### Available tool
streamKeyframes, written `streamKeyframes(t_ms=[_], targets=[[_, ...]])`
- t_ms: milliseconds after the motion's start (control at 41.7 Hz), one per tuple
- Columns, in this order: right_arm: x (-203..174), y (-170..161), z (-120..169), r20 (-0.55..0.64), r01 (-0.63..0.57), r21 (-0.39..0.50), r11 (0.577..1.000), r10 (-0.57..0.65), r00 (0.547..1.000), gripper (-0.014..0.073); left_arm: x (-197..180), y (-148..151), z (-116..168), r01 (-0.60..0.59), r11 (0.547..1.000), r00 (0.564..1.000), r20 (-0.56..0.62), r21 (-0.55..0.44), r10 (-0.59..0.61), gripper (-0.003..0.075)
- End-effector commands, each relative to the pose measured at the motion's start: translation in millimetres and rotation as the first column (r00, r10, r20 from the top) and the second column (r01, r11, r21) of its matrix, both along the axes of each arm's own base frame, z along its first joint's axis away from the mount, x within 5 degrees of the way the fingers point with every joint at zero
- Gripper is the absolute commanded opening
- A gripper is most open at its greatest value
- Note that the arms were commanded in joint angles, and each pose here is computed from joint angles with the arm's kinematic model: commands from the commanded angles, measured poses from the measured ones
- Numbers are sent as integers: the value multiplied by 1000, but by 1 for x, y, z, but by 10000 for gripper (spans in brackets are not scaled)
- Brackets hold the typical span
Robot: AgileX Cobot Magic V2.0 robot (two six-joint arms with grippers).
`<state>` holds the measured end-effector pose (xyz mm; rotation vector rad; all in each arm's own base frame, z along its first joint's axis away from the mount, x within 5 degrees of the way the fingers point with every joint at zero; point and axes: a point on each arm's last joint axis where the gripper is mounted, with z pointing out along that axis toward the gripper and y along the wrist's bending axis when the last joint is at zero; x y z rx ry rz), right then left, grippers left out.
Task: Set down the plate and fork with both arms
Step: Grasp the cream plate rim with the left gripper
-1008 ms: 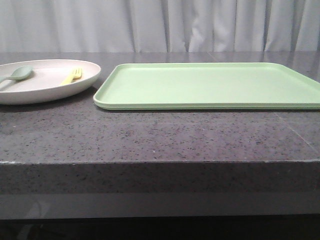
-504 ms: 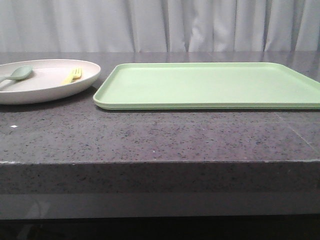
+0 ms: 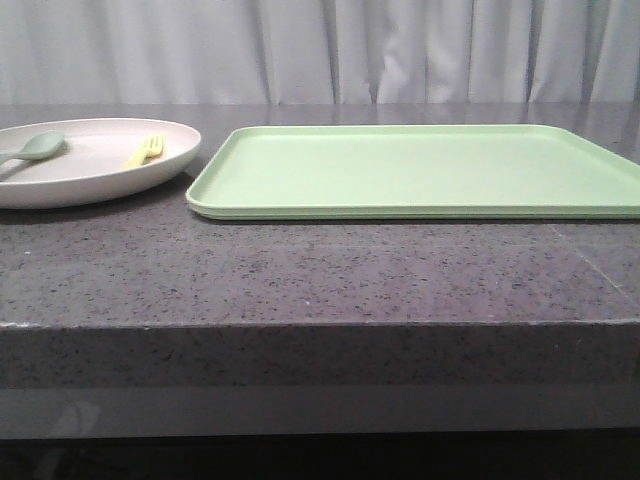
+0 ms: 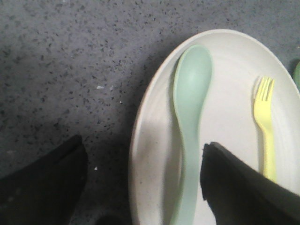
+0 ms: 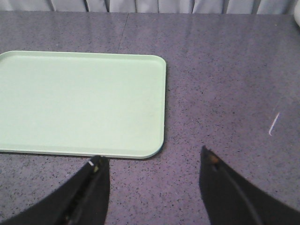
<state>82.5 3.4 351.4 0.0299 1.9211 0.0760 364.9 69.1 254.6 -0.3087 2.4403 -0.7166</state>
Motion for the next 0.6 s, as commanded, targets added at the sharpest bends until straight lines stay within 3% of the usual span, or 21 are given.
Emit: streamKeyframes(t_ms=[0, 360, 576], targets=[[3, -1, 16, 102, 5, -14, 1000, -4, 995, 449, 5, -3, 20, -12, 999, 997, 77, -49, 16, 455], [3, -1, 16, 102, 5, -14, 1000, -4, 995, 449, 11, -7, 1, 52, 990, 998, 44, -130, -47, 352], [3, -1, 16, 102, 5, -14, 1000, -4, 995, 449, 12, -6, 1, 41, 991, 998, 50, -125, -35, 219]])
